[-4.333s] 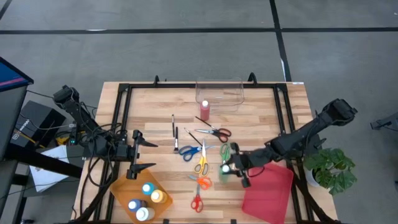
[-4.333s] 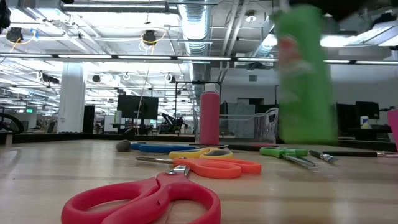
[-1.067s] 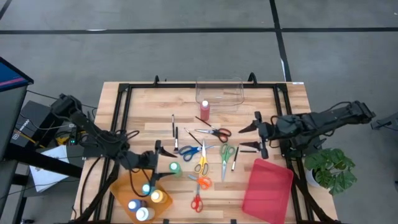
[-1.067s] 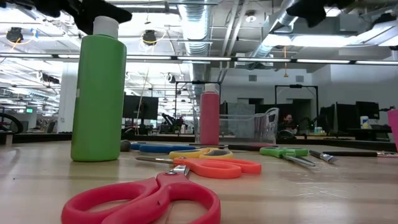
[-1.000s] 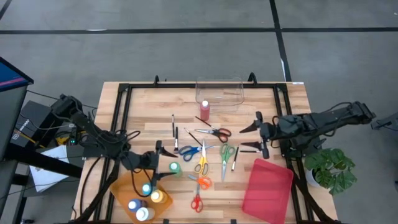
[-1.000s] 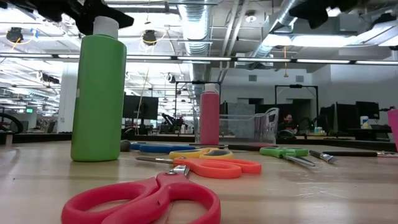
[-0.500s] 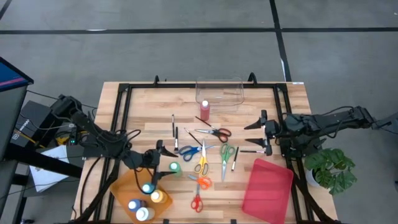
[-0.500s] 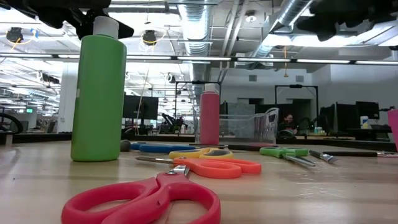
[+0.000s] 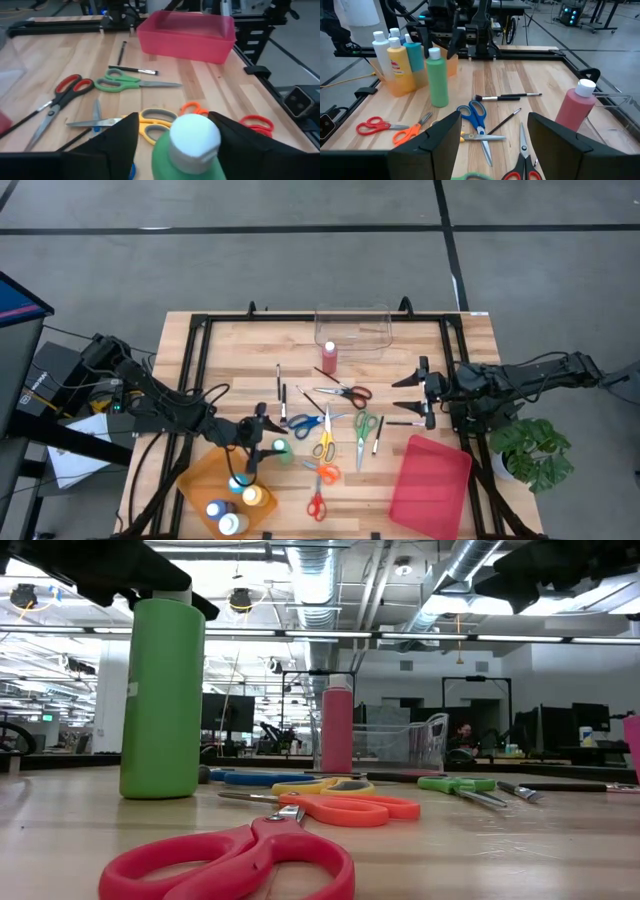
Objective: Pick & Place Paint Supplies
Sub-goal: Put the green paint bottle into the orange bin
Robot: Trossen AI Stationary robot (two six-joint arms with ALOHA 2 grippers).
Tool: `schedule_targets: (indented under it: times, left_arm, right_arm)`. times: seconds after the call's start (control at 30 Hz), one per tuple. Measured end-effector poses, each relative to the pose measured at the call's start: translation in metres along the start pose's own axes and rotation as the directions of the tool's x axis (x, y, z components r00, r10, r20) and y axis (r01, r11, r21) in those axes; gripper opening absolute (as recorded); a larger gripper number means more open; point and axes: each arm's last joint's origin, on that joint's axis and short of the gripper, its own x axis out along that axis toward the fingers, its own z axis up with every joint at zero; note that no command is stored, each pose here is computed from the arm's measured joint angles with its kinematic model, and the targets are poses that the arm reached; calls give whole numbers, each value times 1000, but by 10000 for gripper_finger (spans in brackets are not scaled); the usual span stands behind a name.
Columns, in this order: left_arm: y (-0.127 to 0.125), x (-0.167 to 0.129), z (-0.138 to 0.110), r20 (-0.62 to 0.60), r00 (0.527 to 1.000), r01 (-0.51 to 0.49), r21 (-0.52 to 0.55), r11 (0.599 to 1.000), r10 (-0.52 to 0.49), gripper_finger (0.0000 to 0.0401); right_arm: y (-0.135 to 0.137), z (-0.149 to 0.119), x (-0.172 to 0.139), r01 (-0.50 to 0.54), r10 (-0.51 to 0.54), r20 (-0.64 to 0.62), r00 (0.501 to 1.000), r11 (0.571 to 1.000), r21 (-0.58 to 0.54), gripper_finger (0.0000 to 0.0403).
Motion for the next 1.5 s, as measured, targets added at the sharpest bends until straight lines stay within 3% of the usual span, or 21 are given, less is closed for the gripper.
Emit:
schedule_targets:
  times: [0.33,0.63,0.8,0.93,1.17,1.37,1.5]
  left_arm:
    - [0,0,0,-1,1000,7,-3,1000,-7,114]
    - [2,-4,3,14,1000,-12,31,999,12,114]
    - [7,-24,31,145,989,-8,74,997,-3,114]
    - [15,-45,45,143,989,-44,105,994,28,114]
    - [34,-83,47,28,996,-85,-4,996,85,114]
    - [35,-106,51,-25,999,-44,-81,996,42,115]
    - [34,-121,70,-11,999,-31,-91,995,30,115]
  right_arm:
    - [0,0,0,0,0,0,1000,1000,0,226]
    - [0,0,0,0,0,-3,1000,1000,-1,226]
    - [0,-1,0,0,0,-6,1000,1000,-1,226]
    - [0,-1,0,0,0,-6,1000,1000,7,226]
    - [0,-1,0,0,0,-9,1000,1000,10,226]
    - [0,-1,0,0,0,-13,1000,1000,9,226]
    - [0,-1,0,1,0,-13,1000,1000,10,226]
